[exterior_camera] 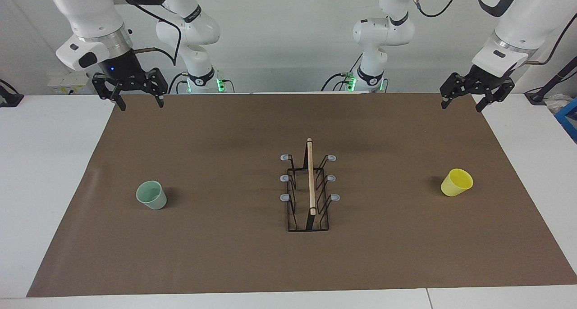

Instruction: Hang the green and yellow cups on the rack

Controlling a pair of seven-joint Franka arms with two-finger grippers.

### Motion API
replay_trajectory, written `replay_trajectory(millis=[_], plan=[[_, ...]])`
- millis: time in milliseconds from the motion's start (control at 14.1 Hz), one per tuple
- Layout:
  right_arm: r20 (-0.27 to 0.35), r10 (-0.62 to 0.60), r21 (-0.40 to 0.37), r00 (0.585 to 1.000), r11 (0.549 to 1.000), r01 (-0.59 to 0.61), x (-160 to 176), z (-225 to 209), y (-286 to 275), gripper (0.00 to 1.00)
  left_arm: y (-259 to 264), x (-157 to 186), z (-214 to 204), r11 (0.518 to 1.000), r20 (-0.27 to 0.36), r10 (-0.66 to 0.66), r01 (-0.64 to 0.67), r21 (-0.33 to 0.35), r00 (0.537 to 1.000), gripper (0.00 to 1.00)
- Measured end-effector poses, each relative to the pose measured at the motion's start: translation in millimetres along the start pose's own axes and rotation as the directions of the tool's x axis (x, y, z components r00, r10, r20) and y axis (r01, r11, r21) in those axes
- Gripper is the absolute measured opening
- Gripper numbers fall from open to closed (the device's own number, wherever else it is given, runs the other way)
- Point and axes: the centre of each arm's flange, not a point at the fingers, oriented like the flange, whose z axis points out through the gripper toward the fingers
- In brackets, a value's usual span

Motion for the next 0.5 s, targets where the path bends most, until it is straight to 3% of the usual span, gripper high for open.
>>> replay_trajectory(millis=[495], plan=[[-0.033,-0.020,-0.001,0.999,1.000,0.020,10.2,33.1,-10.8,1.00,1.6,0.4,1.9,1.000,0.003,0.003,-0.003,-0.001,1.000,1.00]])
